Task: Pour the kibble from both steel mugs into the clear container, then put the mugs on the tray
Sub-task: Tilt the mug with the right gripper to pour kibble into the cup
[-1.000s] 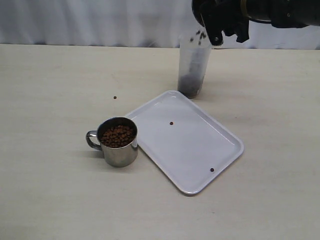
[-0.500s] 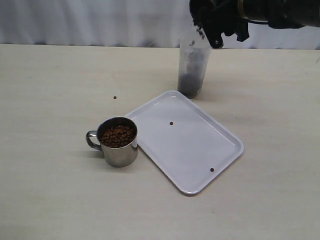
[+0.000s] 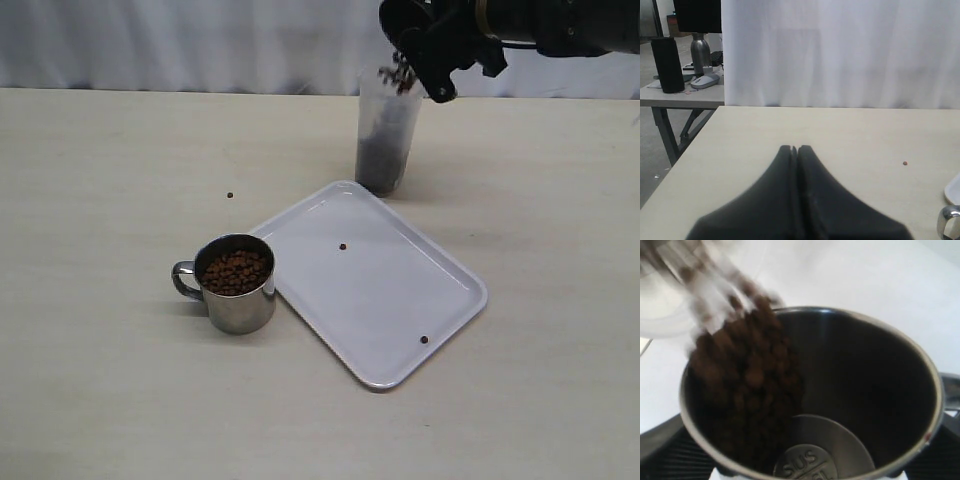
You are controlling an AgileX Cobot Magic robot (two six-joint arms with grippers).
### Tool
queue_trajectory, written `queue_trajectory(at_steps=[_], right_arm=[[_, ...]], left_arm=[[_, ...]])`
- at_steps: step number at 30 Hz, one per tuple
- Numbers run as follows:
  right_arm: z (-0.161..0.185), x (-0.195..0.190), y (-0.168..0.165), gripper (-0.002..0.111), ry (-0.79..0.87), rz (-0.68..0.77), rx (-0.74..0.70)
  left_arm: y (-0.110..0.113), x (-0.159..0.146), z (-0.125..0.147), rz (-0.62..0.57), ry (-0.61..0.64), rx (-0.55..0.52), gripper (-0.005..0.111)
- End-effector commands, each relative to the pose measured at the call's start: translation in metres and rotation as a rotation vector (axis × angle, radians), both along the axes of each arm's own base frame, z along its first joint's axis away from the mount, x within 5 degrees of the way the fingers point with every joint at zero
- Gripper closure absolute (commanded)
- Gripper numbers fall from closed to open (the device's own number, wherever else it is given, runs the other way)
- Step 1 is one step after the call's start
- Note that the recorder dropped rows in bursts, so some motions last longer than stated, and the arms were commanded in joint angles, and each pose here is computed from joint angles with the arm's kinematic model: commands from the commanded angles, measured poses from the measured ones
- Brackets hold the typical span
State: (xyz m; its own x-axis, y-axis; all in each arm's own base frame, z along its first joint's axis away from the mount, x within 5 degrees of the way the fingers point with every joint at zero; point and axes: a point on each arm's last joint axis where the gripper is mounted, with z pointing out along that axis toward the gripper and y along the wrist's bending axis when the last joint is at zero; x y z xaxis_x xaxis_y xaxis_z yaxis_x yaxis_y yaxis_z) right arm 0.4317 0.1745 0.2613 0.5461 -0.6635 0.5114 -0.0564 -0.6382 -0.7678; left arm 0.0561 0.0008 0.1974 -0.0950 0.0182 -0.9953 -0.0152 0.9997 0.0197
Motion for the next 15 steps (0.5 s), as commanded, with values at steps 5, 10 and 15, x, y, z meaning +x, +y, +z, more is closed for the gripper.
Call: queue_trajectory(at_steps=[5,10,15], right_arm=[[0.0063,-0.0001,0.0002,0.104,-0.039,0.019,-0.045],[0.0064,0.0000,-0.0001,0.104,-0.043,0.018,-0.052],[0.0066,-0.0015,0.0039,0.104,-0.059,0.030,-0.081]], left_arm=[[-0.0004,0.0000,-0.0001,-0.006,-0.007,-0.006,0.107],[-0.0004,0.0000,-0.0001,-0.006,-0.007,-0.006,0.107],[-0.0004,0.0000,-0.0001,-0.006,-0.007,-0.006,0.107]])
